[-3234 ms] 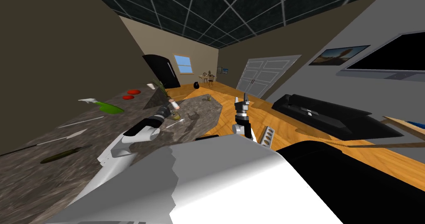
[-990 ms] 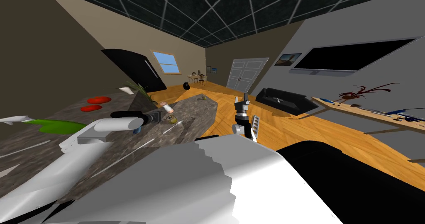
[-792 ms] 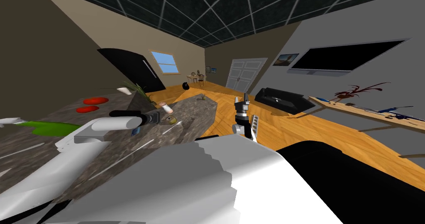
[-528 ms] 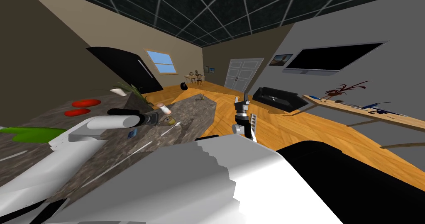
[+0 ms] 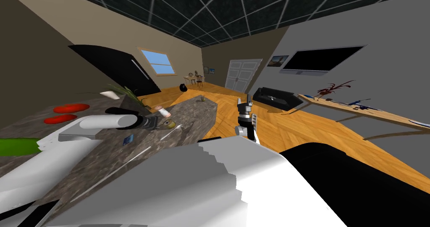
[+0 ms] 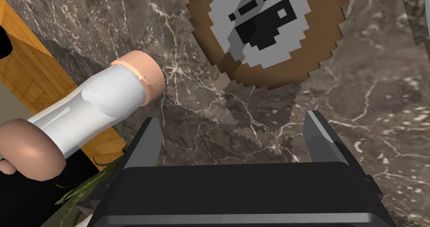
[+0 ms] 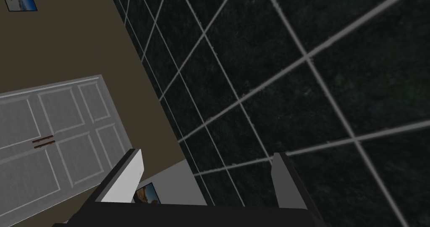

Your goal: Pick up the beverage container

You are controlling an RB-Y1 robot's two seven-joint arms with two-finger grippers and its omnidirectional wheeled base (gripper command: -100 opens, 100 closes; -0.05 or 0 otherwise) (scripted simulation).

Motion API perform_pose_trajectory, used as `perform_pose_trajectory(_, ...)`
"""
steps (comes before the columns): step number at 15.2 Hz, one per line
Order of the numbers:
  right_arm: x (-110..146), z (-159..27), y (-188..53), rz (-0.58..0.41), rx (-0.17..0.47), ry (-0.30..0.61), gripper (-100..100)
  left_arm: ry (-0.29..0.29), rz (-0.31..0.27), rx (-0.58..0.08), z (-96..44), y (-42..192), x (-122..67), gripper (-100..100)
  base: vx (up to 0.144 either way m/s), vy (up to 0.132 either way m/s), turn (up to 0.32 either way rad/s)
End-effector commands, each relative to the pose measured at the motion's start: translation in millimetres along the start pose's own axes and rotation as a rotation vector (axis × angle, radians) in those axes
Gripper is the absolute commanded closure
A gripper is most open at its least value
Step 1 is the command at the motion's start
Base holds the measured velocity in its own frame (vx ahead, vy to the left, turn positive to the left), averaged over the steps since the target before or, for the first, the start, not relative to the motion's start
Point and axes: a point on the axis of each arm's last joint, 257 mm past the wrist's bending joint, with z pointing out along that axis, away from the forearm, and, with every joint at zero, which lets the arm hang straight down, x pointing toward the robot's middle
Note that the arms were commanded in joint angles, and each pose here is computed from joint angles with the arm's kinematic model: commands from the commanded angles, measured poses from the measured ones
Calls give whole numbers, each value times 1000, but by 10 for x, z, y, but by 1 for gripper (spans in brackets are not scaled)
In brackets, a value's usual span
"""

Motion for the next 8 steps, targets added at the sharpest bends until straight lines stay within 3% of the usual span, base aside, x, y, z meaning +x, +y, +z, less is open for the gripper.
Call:
perform_pose_trajectory(1, 0, 0, 0, 0, 0, 0, 0, 1, -25, -58, -25, 91, -60, -100, -4, 4, -109)
perform_pose_trajectory(8, 0, 0, 0, 0, 0, 0, 0, -3, -62, -189, -119, 335, -143, -100, -3, 6, -97)
